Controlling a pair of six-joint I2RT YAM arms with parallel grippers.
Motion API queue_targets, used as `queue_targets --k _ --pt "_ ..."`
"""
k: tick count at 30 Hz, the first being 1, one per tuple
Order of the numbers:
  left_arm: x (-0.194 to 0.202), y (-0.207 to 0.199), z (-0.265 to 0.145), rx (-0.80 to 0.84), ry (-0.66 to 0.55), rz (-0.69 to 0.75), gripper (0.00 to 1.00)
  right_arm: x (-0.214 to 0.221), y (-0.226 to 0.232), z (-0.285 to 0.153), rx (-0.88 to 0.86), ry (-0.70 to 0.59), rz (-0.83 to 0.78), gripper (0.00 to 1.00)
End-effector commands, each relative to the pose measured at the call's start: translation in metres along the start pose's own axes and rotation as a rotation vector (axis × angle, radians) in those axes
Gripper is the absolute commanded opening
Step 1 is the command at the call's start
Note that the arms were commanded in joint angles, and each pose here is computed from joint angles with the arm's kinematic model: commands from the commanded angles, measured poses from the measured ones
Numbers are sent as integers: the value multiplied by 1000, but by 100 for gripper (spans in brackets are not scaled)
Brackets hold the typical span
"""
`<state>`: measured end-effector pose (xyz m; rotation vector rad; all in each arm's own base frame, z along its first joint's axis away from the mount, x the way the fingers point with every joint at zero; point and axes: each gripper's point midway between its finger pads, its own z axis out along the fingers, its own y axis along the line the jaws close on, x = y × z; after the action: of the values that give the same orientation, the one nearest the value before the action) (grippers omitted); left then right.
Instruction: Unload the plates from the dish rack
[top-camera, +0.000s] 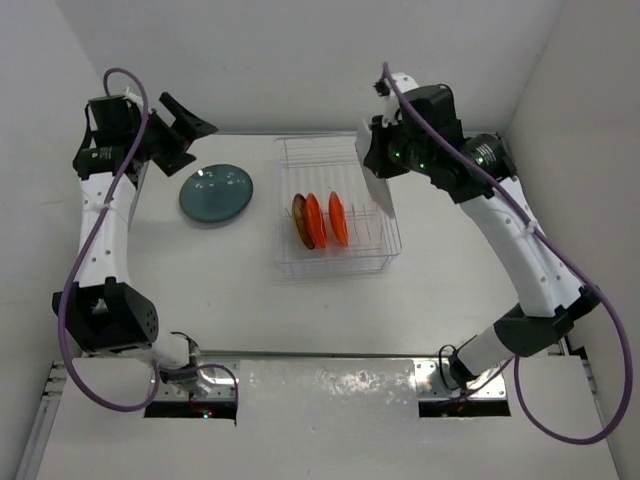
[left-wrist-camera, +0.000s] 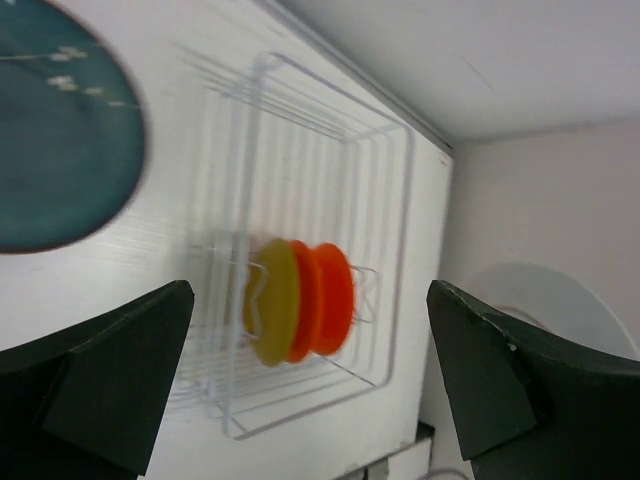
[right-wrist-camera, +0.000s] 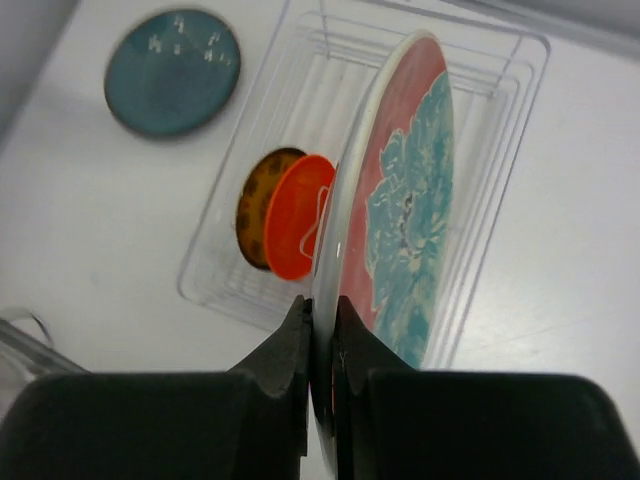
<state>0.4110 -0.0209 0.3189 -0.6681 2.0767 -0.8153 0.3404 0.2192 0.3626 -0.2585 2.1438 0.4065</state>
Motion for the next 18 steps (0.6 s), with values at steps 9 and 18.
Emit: queue_targets --k 9,18 --pt "82 -159 -19 383 247 -46 100 9 43 -24 144 -123 -1136 0" --pt "151 -126 7 178 364 -2 93 9 119 -11 73 -211 -1313 0"
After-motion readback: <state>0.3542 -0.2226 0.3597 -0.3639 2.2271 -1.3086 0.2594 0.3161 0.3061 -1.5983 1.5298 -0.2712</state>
